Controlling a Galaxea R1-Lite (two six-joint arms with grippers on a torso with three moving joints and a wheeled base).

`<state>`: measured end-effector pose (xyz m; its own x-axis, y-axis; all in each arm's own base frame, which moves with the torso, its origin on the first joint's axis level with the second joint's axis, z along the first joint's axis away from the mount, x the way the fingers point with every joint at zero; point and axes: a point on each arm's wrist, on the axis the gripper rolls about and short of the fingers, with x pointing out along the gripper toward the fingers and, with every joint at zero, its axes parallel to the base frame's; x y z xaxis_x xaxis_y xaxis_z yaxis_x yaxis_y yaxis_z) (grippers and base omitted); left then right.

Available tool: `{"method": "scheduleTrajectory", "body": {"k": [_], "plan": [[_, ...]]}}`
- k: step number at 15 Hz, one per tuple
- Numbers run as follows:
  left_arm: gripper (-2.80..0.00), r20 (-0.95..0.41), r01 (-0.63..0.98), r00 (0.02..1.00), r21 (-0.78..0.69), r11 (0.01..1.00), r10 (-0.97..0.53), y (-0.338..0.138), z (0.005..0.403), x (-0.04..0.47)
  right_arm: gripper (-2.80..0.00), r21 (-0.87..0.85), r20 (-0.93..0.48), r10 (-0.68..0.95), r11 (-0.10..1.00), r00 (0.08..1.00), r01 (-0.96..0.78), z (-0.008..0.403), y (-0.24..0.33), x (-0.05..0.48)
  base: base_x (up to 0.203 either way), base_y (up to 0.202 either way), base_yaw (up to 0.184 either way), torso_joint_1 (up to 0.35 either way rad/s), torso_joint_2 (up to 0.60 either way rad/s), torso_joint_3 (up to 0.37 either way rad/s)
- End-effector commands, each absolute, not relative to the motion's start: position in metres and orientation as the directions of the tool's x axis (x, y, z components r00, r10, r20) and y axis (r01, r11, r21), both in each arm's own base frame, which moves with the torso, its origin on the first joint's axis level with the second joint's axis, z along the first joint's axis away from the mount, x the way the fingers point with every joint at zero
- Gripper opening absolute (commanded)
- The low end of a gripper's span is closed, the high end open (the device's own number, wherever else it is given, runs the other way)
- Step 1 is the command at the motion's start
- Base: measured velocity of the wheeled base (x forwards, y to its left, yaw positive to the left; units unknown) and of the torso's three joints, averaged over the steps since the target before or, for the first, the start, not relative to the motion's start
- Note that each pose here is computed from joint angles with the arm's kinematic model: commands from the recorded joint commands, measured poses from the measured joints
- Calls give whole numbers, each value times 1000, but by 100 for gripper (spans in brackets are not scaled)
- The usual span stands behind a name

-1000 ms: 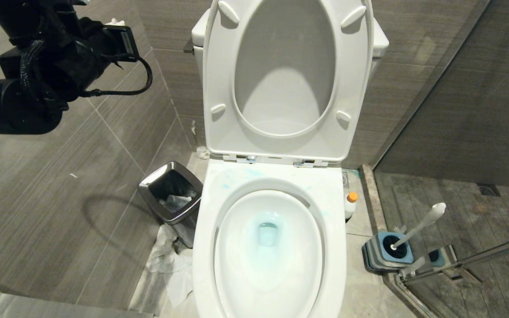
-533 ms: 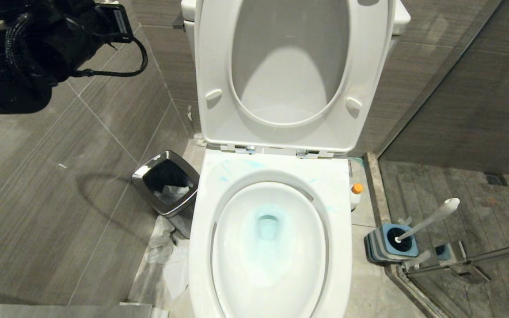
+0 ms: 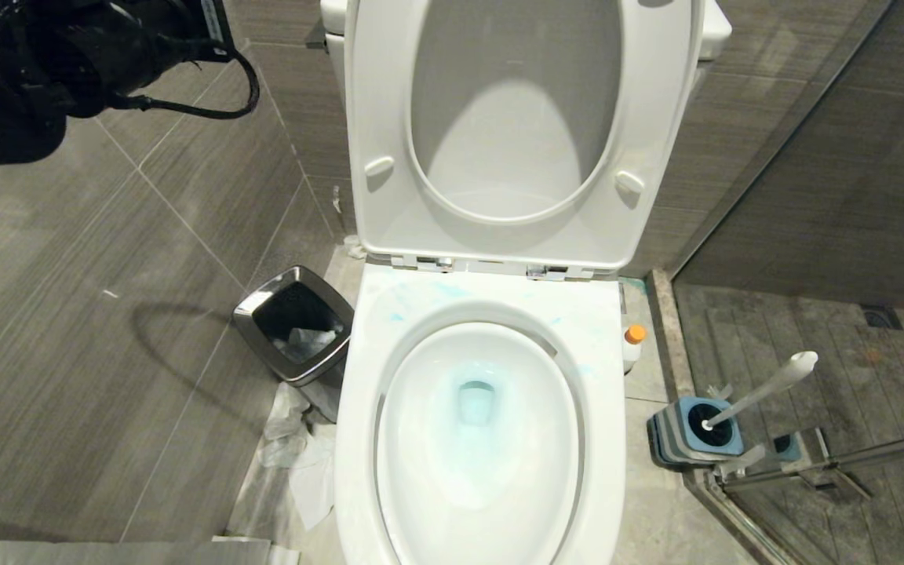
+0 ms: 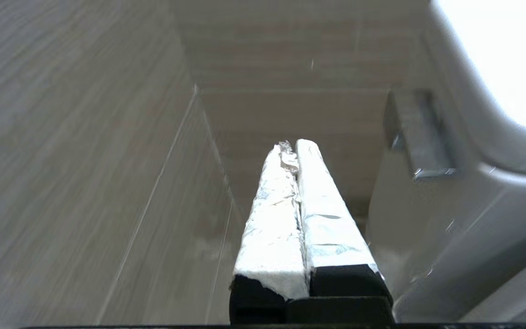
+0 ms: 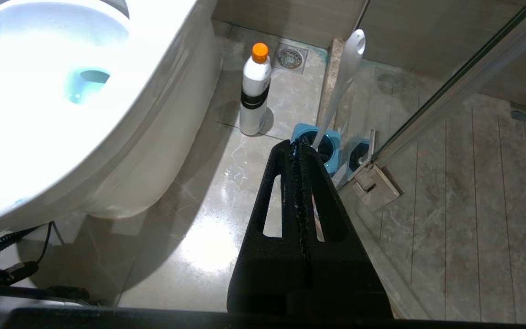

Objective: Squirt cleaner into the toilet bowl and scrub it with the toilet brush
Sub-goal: Flush the toilet

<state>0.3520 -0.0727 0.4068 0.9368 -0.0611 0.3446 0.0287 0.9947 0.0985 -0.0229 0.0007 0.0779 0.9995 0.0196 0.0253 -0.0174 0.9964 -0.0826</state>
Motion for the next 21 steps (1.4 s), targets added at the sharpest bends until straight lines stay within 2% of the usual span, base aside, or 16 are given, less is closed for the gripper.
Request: {"method": "scheduleTrajectory", "body": {"k": [1, 5, 14, 18, 21], "plan": [[-280, 383, 65, 919, 94, 993, -97, -87, 401, 361, -280, -83, 14, 20, 996, 1000, -19, 75, 1, -22, 0, 0, 0, 0, 0, 0], [-280, 415, 86, 902, 90, 992, -116, -96, 396, 368, -280, -83, 14, 20, 996, 1000, -19, 75, 1, -22, 0, 0, 0, 0, 0, 0], [-280, 548, 19, 835, 60, 998, -49, -67, 409, 364, -280, -83, 14, 20, 996, 1000, -19, 75, 1, -22, 0, 0, 0, 0, 2, -88], [-280, 603, 116, 790, 25, 993, -108, -85, 419, 350, -280, -83, 14, 20, 996, 1000, -19, 75, 1, -22, 0, 0, 0, 0, 0, 0], [-280, 595, 206, 778, 62, 977, -202, -87, 418, 344, -280, -83, 14, 20, 996, 1000, -19, 75, 1, -22, 0, 0, 0, 0, 0, 0]]}}
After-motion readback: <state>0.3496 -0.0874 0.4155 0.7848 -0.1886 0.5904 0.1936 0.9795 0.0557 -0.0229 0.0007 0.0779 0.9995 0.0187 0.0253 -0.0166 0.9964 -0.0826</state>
